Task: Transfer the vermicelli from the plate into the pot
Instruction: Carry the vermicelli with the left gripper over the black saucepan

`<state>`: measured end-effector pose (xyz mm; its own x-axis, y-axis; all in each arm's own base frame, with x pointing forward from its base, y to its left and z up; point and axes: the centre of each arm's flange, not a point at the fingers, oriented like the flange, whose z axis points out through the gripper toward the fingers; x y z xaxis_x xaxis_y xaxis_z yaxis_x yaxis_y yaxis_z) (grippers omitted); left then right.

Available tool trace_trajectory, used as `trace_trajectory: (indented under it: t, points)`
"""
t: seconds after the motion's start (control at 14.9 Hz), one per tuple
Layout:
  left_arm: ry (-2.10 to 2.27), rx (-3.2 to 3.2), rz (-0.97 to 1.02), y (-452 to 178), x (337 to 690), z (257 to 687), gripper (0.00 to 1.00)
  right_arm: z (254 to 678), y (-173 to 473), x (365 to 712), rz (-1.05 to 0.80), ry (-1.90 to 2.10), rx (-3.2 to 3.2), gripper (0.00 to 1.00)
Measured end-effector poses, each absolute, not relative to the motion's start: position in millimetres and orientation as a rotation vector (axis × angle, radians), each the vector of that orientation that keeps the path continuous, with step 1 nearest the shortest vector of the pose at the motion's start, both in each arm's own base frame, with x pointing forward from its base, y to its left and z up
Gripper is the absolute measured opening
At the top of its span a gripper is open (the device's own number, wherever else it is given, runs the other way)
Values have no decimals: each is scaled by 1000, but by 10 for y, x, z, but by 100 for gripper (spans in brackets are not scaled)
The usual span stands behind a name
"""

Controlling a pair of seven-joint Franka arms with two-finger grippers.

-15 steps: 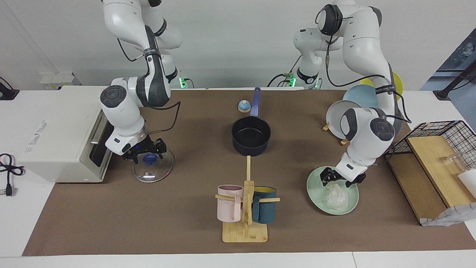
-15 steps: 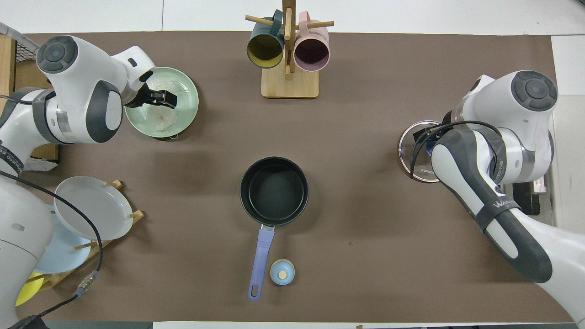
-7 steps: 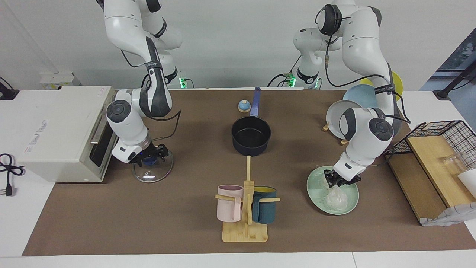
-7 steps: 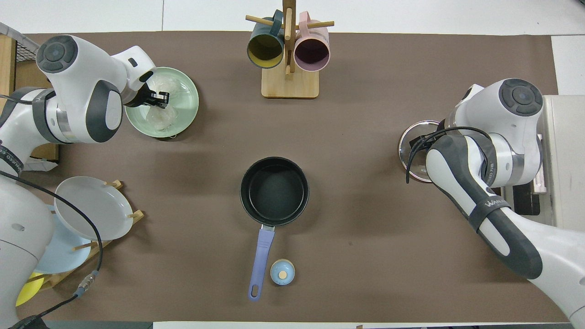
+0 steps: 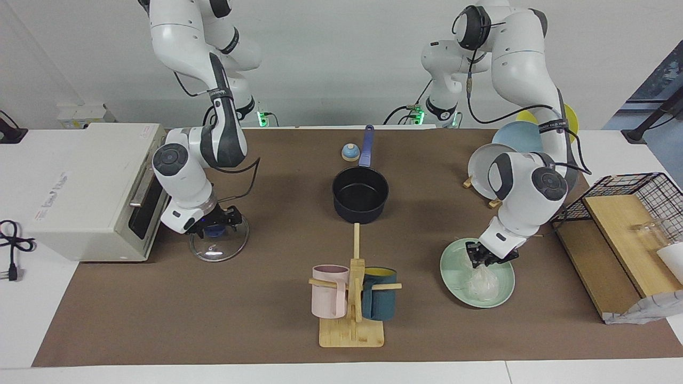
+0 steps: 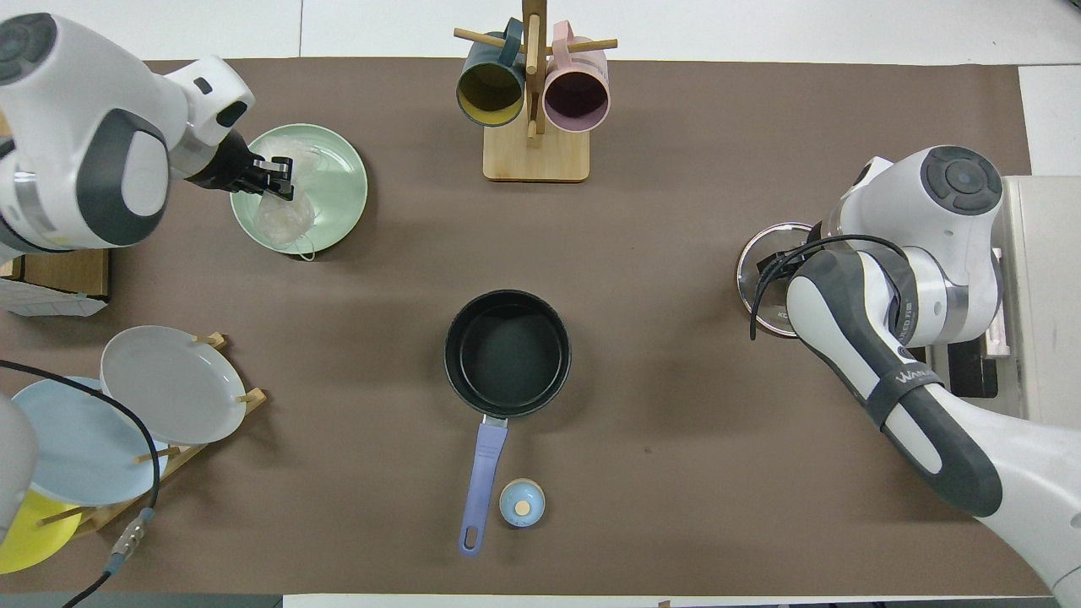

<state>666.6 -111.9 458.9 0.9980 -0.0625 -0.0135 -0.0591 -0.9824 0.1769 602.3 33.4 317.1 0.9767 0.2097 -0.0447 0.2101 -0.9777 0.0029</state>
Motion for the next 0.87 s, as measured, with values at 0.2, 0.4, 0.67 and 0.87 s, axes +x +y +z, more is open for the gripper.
trace_trajectory:
  t: [0.2,0.4,0.67,0.87]
  points:
    - [76,2927,-80,-1408,6247,5404,21,3172,334,6020,-73,354,3113,84]
    - [92,2919,-175,-1995,5742,5785,21,3186,332,6020,-69,369,3111,71]
    - [105,2933,-243,-2931,5122,5559,21,3196,350,6017,-76,375,3111,66]
    - [101,2928,-228,-3455,4644,5114,21,3275,471,6035,-103,407,3106,66]
